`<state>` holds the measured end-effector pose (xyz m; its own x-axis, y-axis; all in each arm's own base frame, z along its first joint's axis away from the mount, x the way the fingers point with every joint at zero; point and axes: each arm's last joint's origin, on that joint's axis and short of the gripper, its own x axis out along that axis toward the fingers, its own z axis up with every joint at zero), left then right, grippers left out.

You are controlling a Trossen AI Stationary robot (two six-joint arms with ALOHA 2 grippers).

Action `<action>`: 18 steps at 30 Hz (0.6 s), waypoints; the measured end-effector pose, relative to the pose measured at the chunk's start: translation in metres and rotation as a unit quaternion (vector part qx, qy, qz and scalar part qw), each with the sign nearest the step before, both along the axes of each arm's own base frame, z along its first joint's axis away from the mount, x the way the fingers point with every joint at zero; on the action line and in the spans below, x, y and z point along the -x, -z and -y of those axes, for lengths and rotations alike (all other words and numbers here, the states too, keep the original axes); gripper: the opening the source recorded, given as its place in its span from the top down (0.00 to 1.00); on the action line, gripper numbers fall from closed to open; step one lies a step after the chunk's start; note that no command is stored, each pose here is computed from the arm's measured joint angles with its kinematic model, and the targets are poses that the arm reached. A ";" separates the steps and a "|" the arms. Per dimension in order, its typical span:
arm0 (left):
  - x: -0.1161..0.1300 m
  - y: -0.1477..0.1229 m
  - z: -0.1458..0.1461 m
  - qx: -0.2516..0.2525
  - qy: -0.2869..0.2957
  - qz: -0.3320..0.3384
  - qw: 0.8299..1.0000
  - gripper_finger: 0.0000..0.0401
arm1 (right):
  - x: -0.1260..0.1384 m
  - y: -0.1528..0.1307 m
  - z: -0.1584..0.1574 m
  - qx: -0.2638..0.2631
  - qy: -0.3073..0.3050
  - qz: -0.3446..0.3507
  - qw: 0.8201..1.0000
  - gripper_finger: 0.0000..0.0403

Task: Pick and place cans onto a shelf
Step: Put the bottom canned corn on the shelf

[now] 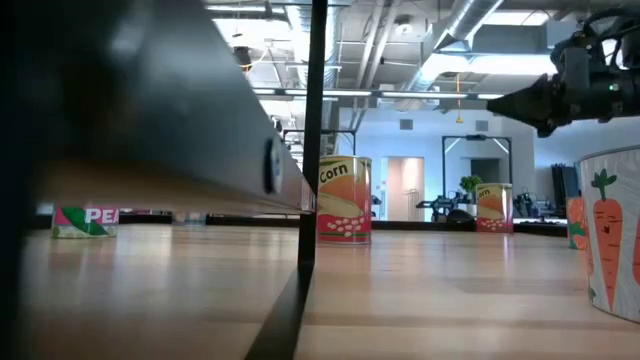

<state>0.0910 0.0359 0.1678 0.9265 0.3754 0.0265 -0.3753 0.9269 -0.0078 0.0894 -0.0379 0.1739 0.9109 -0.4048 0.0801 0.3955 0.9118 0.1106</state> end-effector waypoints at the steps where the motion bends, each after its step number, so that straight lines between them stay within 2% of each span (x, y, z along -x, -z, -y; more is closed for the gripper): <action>1: 0.000 0.000 0.000 0.000 0.000 0.000 1.000 1.00 | 0.000 -0.001 0.000 -0.014 -0.001 0.009 1.000 0.89; 9: 0.000 0.000 0.000 0.000 0.000 0.000 1.000 1.00 | 0.002 -0.018 -0.003 -0.013 -0.034 0.102 0.994 0.90; 14: 0.000 0.000 0.000 0.018 0.001 0.009 1.000 1.00 | 0.001 -0.026 -0.008 0.018 -0.069 0.126 0.989 0.98; 18: 0.000 -0.002 0.000 0.022 -0.008 0.022 0.999 1.00 | -0.004 -0.030 -0.011 0.039 -0.075 0.130 0.988 0.98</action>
<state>0.0907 0.0363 0.1701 0.9189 0.3912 0.0507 -0.3877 0.9194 -0.0664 0.0930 -0.0272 0.2037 0.9046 -0.2494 0.3457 0.2222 0.9680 0.1170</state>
